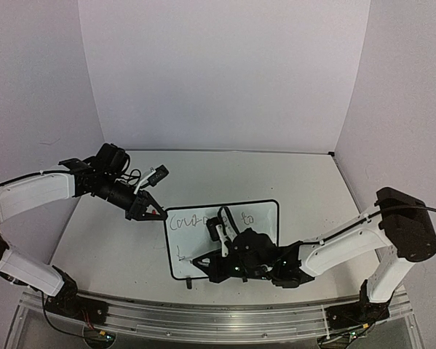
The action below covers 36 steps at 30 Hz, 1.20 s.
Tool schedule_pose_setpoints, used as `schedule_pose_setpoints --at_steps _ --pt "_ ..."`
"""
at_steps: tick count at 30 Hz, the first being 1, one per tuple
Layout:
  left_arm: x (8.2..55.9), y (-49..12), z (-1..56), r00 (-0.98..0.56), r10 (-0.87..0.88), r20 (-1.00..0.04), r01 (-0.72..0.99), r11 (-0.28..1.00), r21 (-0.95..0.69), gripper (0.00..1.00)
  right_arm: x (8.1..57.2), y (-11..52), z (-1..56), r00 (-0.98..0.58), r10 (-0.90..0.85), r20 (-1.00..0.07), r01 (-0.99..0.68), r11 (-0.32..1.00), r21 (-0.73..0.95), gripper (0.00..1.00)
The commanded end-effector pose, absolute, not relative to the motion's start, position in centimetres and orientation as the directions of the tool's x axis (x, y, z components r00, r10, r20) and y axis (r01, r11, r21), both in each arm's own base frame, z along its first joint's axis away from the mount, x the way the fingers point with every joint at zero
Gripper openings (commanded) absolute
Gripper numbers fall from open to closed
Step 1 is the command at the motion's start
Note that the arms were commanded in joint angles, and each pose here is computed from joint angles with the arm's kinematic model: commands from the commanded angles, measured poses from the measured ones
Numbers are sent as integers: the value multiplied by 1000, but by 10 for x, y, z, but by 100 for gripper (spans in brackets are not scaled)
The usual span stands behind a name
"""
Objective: Write a sentence on the whiteboard
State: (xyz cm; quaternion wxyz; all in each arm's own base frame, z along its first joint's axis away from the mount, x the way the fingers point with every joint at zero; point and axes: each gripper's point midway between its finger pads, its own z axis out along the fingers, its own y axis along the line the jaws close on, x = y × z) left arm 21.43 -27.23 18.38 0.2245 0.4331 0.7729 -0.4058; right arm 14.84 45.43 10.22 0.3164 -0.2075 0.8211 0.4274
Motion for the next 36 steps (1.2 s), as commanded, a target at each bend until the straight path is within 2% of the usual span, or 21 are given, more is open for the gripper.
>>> schedule_pose_setpoints --at_steps 1,4,9,26,36 --pt "218 -273 175 -516 519 -681 856 325 -401 0 144 457 131 -697 -23 -717 -644 462 610 0" --pt "218 -273 175 -516 519 -682 856 325 -401 0 141 446 145 -693 12 -721 -645 438 626 0" --pt "218 -272 174 -517 521 -679 856 328 -401 0 149 435 133 -691 11 -723 -618 511 597 0" --pt "218 -272 174 -519 520 -678 854 329 -402 0 162 438 118 -686 26 -727 -584 576 572 0" --pt "217 -272 174 -518 520 -679 855 328 -401 0 166 418 120 -678 44 -734 -553 626 549 0"
